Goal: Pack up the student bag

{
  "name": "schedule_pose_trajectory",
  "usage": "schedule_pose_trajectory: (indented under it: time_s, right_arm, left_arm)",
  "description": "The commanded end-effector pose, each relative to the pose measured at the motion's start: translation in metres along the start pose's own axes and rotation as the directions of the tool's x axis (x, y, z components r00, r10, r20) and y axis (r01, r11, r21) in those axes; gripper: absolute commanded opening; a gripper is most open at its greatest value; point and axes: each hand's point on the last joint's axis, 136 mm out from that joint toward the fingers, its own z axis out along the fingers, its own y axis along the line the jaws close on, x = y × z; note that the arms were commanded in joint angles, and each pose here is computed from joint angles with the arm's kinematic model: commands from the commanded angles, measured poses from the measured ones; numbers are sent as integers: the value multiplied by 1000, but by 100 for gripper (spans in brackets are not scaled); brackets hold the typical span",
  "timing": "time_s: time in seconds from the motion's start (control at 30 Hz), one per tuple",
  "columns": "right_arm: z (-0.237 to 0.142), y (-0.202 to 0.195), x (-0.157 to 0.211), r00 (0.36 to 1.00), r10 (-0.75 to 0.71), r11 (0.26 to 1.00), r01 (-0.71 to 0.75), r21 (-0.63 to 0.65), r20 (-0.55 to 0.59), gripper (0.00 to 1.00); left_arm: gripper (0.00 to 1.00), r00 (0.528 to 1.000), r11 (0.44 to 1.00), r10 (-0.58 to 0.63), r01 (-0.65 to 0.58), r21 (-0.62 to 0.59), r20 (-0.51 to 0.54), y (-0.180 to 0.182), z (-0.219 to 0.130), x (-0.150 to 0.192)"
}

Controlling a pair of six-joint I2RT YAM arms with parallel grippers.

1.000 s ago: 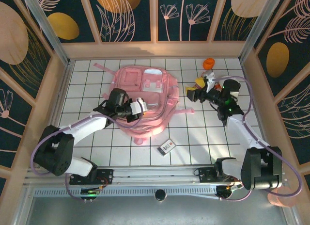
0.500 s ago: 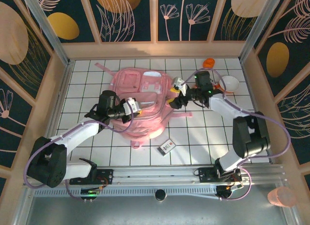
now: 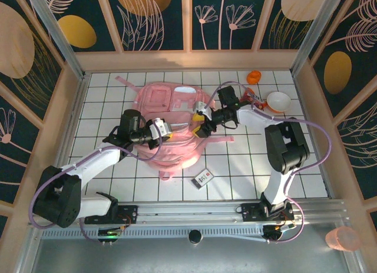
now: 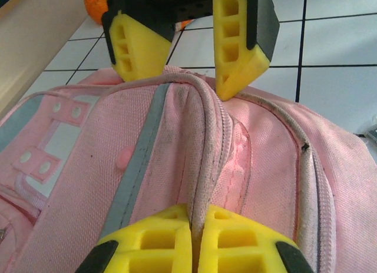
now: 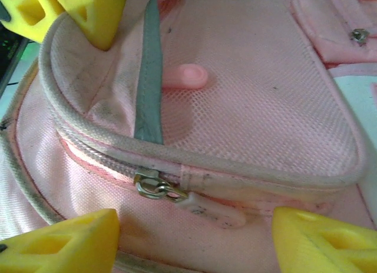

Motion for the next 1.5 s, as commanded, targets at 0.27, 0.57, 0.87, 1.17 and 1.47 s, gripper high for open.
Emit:
schedule_pose_trajectory:
  time_s: [0.27,0.57,0.87,1.17,1.47]
  right_arm:
    - [-15,49,-23,991,121,981,-110,-160,59,54]
    - [-10,23,-25,982,172,983,-166,-76,78,46]
    - [-16,4,-21,976,211,976,-214,48,60,8]
    - [-18,43,-59,968,223,974,-226,11,112,0]
    - [-22,39,-59,925,351,927,-365,85,143,0]
  left_arm:
    - [0,991,994,45,-32,-101,123,27,-5,-38]
    - [0,988,997,44,-34,-71,149,24,-6,-46]
    - [0,987,988,-57,78,-133,153,42,-5,-47]
    - [0,973,943,-181,213,-254,141,70,9,-52]
    - [50,919,881,-347,388,-271,187,77,24,-65]
